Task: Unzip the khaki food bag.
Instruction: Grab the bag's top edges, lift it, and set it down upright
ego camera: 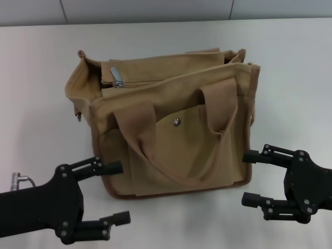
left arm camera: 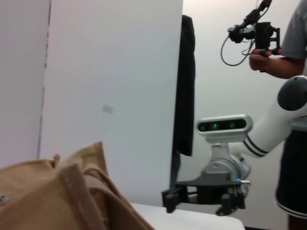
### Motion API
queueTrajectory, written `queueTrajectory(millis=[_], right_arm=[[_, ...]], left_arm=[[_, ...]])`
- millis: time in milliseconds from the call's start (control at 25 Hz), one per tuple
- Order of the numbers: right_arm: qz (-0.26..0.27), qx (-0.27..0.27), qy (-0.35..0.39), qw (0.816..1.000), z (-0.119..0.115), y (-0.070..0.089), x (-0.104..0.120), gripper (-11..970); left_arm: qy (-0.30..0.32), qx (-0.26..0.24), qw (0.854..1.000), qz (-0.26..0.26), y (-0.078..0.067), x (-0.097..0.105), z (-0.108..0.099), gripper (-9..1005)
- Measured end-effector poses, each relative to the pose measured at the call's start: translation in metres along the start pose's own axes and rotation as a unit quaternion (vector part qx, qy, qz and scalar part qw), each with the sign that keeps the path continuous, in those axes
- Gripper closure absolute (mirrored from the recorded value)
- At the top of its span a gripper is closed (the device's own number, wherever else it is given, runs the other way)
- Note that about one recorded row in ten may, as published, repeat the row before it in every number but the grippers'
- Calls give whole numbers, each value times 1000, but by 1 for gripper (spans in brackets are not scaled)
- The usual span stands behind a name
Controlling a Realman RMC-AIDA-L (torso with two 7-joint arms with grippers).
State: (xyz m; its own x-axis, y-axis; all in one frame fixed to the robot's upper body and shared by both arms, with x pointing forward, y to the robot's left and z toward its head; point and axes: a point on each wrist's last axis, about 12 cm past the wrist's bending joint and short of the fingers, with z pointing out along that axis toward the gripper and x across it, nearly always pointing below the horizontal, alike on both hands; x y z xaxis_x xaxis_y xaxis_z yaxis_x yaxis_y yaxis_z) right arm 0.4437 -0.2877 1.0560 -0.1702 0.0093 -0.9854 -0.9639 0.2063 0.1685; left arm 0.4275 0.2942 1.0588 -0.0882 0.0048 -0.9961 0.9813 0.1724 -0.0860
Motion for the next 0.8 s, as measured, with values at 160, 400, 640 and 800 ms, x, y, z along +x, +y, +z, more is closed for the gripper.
queueTrajectory(millis=[160, 400, 640, 800], right_arm=[[0, 0, 0, 1000, 0, 0, 0, 165], [0, -1, -1, 1000, 1, 0, 0, 165], [0, 0, -1, 1000, 1, 0, 0, 165], [0, 0, -1, 1000, 1, 0, 0, 164]], left_arm=[[-9, -12, 1000, 6, -1, -1, -3, 172], [-13, -20, 1000, 6, -2, -1, -7, 185], [-47, -128, 991, 15, -9, 1, -32, 198], [-48, -172, 984, 25, -13, 16, -27, 207]])
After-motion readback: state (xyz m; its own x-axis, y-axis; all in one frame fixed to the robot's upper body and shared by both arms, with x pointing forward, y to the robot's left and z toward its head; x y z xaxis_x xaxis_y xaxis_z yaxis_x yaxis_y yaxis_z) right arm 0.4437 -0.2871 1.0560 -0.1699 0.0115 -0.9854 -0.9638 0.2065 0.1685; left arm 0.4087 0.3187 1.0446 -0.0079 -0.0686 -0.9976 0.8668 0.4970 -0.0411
